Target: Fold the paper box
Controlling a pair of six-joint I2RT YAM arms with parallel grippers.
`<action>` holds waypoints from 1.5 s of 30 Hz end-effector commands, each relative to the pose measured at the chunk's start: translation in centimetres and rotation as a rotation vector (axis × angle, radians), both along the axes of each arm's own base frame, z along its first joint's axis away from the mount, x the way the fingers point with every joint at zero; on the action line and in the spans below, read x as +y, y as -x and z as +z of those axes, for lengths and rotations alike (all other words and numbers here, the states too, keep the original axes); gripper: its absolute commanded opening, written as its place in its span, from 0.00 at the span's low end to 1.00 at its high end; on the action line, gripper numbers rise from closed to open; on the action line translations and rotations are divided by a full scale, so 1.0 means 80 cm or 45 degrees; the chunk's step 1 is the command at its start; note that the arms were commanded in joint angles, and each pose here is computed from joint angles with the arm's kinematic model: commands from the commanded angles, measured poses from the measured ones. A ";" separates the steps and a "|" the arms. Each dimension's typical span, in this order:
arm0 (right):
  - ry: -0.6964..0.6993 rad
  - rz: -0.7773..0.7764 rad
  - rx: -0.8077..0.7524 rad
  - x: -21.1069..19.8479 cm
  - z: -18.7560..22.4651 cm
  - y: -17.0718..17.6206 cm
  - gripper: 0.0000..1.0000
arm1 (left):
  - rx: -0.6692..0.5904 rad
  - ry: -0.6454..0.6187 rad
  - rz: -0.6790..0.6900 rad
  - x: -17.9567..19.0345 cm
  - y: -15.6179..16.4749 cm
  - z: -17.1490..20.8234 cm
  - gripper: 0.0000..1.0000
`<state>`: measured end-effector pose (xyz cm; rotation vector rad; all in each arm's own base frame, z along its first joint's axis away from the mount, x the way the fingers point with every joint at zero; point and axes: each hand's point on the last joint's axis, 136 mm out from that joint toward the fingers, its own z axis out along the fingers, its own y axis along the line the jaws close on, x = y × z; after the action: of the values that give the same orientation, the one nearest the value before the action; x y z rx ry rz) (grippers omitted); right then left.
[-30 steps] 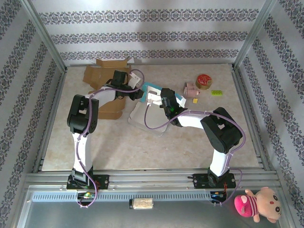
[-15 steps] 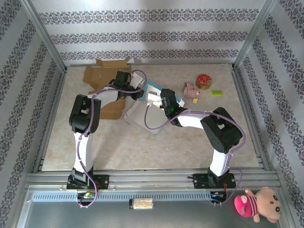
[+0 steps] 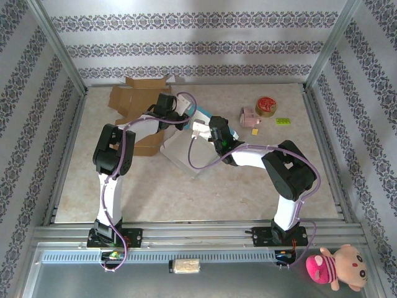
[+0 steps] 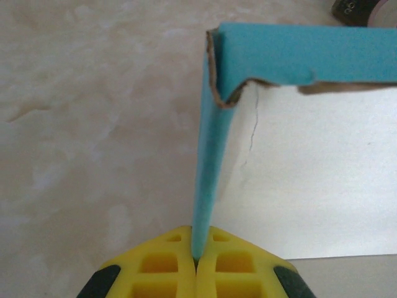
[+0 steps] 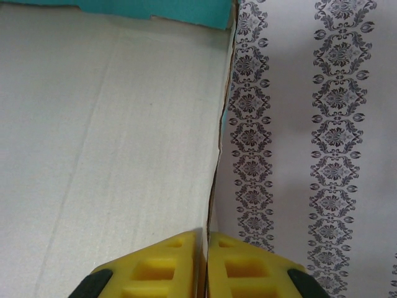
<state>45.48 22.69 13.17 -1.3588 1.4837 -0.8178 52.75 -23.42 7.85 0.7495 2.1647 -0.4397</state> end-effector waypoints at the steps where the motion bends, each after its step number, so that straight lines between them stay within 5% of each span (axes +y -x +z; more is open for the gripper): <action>1: -0.011 0.066 0.063 0.021 -0.018 0.020 0.13 | -0.009 -0.154 0.028 0.011 0.001 -0.034 0.00; 11: 0.042 0.107 0.063 0.028 -0.029 0.034 0.13 | -0.063 -0.084 -0.082 -0.004 -0.010 -0.025 0.15; 17: 0.053 0.104 0.059 0.028 -0.027 0.031 0.13 | -0.045 -0.043 -0.067 -0.002 -0.017 -0.022 0.00; 24: 0.063 0.108 0.060 0.031 -0.028 0.031 0.13 | -0.083 -0.040 0.005 0.007 -0.022 -0.018 0.00; 27: 0.065 0.111 0.058 0.032 -0.027 0.032 0.13 | -0.096 -0.013 0.017 0.006 -0.022 -0.014 0.18; 29: 0.070 0.114 0.054 0.032 -0.025 0.031 0.13 | -0.097 0.005 0.022 0.005 -0.022 -0.013 0.13; 30: 0.073 0.117 0.052 0.032 -0.025 0.032 0.13 | -0.098 0.014 0.030 0.004 -0.022 -0.012 0.01; 36: 0.121 0.136 0.021 0.033 -0.014 0.027 0.13 | -0.126 0.079 0.067 0.004 -0.023 0.000 0.00; 40: 0.176 0.155 -0.022 0.031 0.003 0.021 0.13 | -0.165 0.141 0.099 0.006 -0.017 0.022 0.28; 45: 0.212 0.165 -0.068 0.026 0.024 0.012 0.13 | -0.200 0.242 0.150 0.020 0.000 0.052 0.37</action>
<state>44.71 24.37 14.03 -1.4571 1.3528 -0.8929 52.14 -22.36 6.69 0.6185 2.1063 -0.4644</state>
